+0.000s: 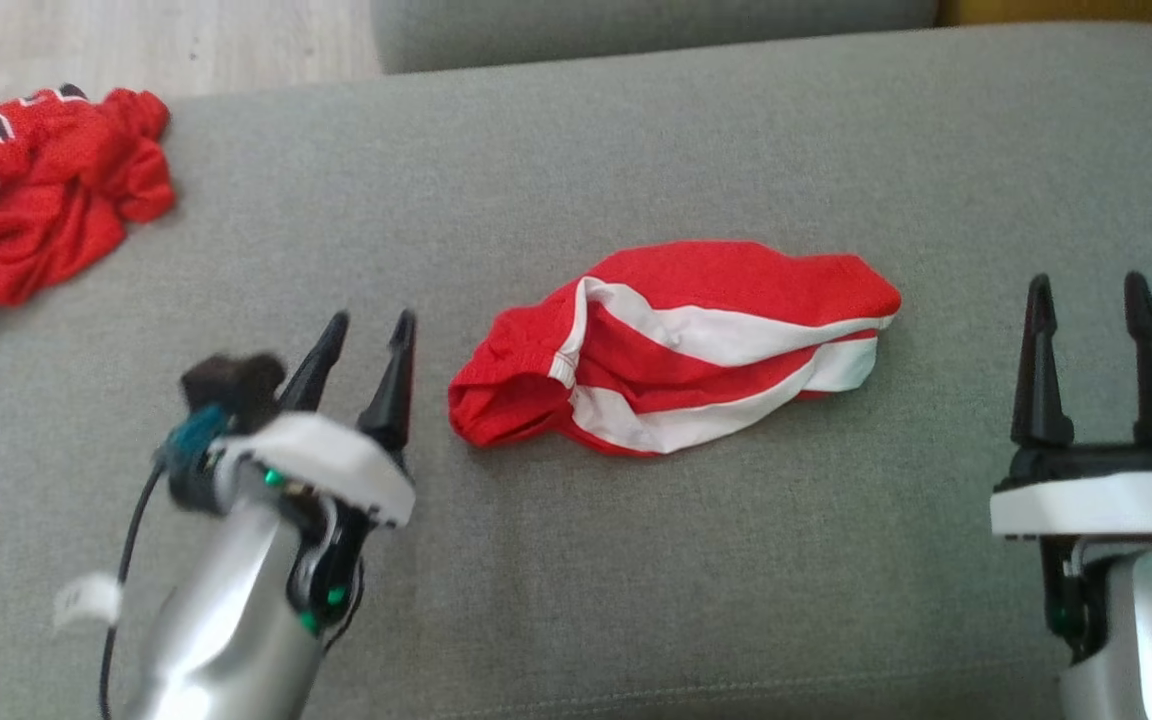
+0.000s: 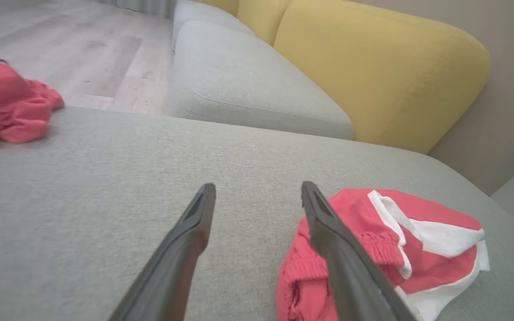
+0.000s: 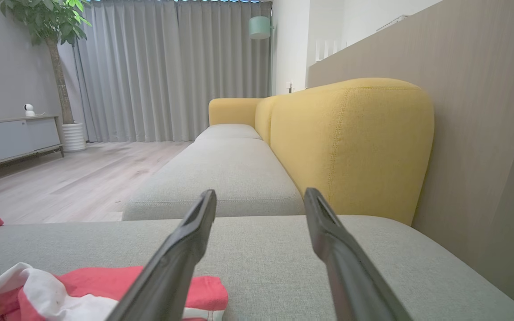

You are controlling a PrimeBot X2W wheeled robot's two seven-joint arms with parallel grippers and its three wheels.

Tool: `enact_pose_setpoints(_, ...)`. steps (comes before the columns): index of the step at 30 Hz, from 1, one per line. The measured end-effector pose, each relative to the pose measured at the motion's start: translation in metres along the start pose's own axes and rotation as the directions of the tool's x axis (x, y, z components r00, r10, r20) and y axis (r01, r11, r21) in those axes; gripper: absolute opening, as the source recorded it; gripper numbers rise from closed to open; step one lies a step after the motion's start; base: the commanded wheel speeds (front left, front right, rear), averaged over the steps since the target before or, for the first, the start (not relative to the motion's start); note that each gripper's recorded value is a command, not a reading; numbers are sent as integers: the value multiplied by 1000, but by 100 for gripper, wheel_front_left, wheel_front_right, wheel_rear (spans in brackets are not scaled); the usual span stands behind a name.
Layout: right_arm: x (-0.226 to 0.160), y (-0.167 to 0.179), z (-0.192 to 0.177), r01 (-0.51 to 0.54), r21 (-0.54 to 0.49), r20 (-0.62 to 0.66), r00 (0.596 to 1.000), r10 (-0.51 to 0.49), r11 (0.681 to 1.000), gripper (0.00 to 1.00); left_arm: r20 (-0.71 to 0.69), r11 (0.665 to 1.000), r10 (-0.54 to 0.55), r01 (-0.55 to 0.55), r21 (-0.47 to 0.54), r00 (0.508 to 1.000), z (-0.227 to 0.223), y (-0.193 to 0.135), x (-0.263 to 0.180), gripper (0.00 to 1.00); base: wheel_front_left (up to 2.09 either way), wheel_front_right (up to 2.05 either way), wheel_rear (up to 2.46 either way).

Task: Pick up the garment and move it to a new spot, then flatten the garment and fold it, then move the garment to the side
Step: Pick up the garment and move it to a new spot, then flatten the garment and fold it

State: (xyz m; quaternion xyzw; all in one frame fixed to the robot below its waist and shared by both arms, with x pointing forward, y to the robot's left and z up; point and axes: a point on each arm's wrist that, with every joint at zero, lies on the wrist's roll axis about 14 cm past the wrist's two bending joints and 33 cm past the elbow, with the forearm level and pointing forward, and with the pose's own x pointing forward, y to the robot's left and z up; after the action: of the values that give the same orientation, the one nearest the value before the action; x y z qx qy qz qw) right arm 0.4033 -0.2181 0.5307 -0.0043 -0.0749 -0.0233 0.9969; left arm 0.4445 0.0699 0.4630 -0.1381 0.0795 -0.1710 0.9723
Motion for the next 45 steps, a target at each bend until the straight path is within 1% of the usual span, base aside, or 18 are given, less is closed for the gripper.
enact_pose_setpoints(5,-11,4,-5,-13,2,-21,1000,13,1000,100,90,996,91,-91,-5,992,13,16,-36,100,0,0,0)
enact_pose_setpoints(9,-16,12,-7,-35,8,-32,999,35,999,100,132,987,161,-161,-8,978,18,28,-61,100,0,0,0)
enact_pose_setpoints(13,-22,26,-16,-74,29,-61,995,75,997,100,147,979,204,-206,-2,968,17,35,-79,100,0,0,0)
enact_pose_setpoints(22,-30,43,-27,-113,67,-96,988,119,991,100,172,973,217,-226,36,961,20,34,-93,100,0,0,0)
enact_pose_setpoints(29,-34,42,-36,-105,90,-124,986,115,990,100,159,971,228,-237,37,961,15,36,-97,100,0,0,0)
enact_pose_setpoints(45,-37,47,-47,-116,95,-159,979,130,989,100,148,973,222,-230,35,964,11,33,-97,100,0,0,0)
